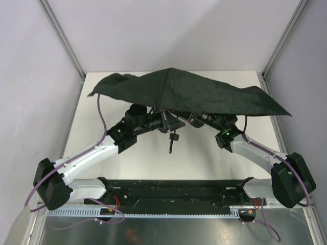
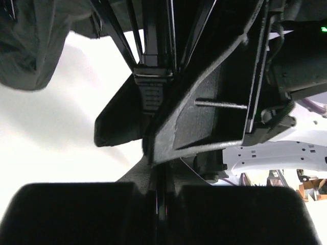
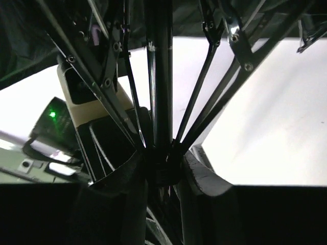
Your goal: Put away the umbrella
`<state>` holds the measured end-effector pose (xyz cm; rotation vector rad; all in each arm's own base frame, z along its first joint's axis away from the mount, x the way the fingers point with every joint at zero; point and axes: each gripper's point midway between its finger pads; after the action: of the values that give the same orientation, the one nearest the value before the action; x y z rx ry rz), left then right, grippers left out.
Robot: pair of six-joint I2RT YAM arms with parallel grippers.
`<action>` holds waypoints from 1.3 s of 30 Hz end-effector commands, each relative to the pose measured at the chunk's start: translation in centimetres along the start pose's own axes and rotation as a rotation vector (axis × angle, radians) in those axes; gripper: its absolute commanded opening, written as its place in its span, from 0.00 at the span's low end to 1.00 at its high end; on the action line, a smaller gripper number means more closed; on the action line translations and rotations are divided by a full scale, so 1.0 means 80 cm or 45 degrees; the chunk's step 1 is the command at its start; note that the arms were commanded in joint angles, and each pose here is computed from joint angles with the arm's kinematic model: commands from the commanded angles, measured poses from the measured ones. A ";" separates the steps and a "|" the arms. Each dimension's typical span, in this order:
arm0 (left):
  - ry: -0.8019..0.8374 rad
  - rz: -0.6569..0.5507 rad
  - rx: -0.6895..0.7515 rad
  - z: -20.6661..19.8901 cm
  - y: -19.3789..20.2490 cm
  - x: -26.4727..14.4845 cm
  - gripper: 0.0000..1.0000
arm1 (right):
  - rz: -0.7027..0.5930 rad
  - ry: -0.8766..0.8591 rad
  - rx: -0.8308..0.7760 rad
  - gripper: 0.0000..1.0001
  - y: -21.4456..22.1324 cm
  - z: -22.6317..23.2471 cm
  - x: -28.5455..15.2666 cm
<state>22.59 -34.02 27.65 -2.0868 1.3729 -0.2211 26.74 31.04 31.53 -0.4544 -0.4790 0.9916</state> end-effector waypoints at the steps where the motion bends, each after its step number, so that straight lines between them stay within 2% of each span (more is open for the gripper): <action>1: 0.179 -0.175 0.115 -0.052 -0.037 -0.032 0.03 | -0.155 -0.074 0.054 0.00 -0.054 0.003 -0.012; 2: 0.182 -0.143 0.103 -0.048 -0.027 -0.032 0.13 | -0.173 -0.086 0.057 0.00 -0.062 0.001 -0.014; 5: 0.203 -0.040 0.091 -0.035 0.007 -0.039 0.63 | -0.207 -0.093 0.077 0.00 -0.085 -0.012 -0.021; 6: 0.207 -0.014 0.093 -0.029 0.019 -0.044 0.75 | -0.211 -0.084 0.090 0.00 -0.093 -0.019 -0.024; 8: 0.219 0.006 0.127 -0.022 0.036 -0.062 0.88 | -0.195 -0.073 0.117 0.00 -0.104 -0.031 -0.030; 10: 0.230 0.006 0.171 -0.021 0.045 -0.083 0.94 | -0.135 -0.077 0.130 0.00 -0.106 -0.036 -0.030; 13: 0.237 -0.023 0.237 -0.035 0.040 -0.115 0.99 | -0.052 -0.085 0.168 0.00 -0.098 -0.039 -0.030; 16: 0.155 -0.154 0.252 -0.050 0.006 -0.140 0.99 | -0.007 -0.087 0.199 0.00 -0.090 -0.033 -0.032; 20: -0.021 -0.354 0.167 -0.053 -0.055 -0.153 0.99 | 0.010 -0.073 0.179 0.00 -0.082 -0.017 -0.032; 25: -0.154 -0.478 0.054 -0.045 -0.128 -0.144 0.99 | 0.064 -0.071 0.148 0.00 -0.062 0.000 -0.031; 29: -0.203 -0.484 0.076 -0.037 -0.165 -0.122 0.99 | 0.092 -0.093 0.148 0.00 -0.046 0.011 -0.030; 34: -0.335 -0.499 0.063 0.004 -0.178 -0.103 0.99 | 0.105 -0.149 0.134 0.00 -0.038 0.033 -0.029; 39: -0.381 -0.502 0.113 0.015 -0.189 -0.092 0.96 | 0.138 -0.179 0.125 0.00 -0.028 0.042 -0.027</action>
<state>30.47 -23.64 34.48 -2.2133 0.8397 -0.0511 27.06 28.61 31.36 -0.2796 -0.3597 1.1545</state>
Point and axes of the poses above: each gripper's point midway between its finger pads, its own x axis out along the fingers, its own z axis along the line the jaws close on, y = z × x, and after that the axes turned 6 degrees about -x, right-handed
